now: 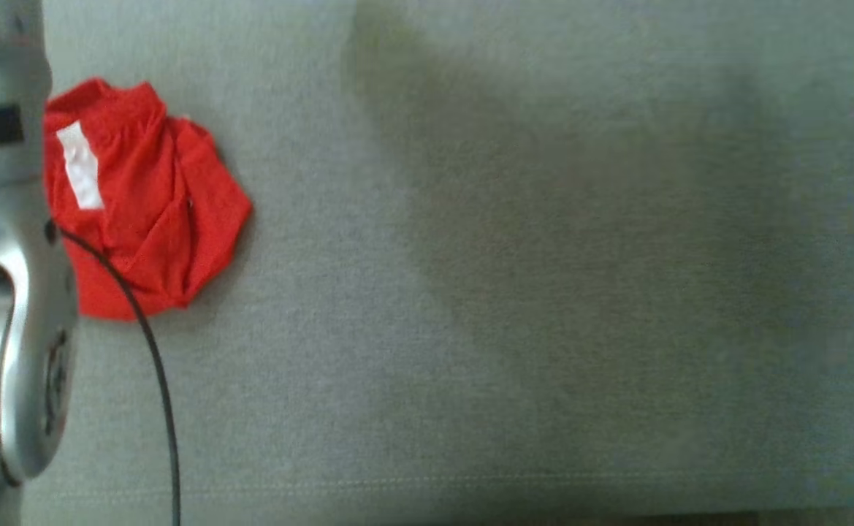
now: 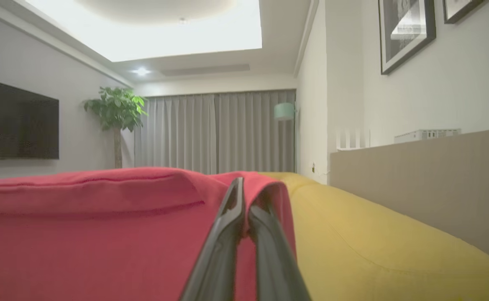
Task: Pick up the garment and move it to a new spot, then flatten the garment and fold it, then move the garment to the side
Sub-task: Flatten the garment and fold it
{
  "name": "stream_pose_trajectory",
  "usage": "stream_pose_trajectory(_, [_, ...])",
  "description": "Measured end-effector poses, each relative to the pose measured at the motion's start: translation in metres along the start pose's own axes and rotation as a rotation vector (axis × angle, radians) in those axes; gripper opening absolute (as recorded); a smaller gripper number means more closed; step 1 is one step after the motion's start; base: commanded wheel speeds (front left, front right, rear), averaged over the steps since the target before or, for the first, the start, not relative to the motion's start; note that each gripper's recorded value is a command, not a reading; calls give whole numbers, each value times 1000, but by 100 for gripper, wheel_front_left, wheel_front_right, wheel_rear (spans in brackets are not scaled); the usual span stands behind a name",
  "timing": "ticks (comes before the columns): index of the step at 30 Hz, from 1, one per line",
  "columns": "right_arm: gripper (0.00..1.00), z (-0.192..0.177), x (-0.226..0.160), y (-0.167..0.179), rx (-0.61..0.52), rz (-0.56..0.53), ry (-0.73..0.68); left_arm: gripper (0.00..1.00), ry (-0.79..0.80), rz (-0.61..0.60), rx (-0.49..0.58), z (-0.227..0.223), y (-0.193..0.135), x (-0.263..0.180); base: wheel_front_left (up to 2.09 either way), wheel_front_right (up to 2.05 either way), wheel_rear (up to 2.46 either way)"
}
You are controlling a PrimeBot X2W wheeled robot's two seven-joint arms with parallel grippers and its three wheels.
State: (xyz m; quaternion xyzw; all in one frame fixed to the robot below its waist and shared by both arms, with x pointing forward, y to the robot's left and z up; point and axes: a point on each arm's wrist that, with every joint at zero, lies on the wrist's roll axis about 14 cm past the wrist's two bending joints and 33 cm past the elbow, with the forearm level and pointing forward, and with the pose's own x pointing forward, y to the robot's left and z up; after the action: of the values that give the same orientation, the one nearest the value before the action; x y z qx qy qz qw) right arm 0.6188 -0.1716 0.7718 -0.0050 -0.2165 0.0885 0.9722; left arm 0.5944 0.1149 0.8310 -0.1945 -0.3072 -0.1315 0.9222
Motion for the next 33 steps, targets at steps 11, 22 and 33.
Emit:
stream_pose_trajectory(11, [0, -129, 12, 3, 151, -36, 124, 0, 261, 65, 31, -129, 58, -43, 0, 0, 0])
stream_pose_trajectory(22, [0, -266, -130, 23, 218, -27, 658, 0, 641, 121, 57, -222, 81, -189, 0, 0, 0])
stream_pose_trajectory(33, [0, -262, -239, 5, 29, 93, 904, 0, 857, 44, 117, -216, 63, -310, 0, 0, 0])
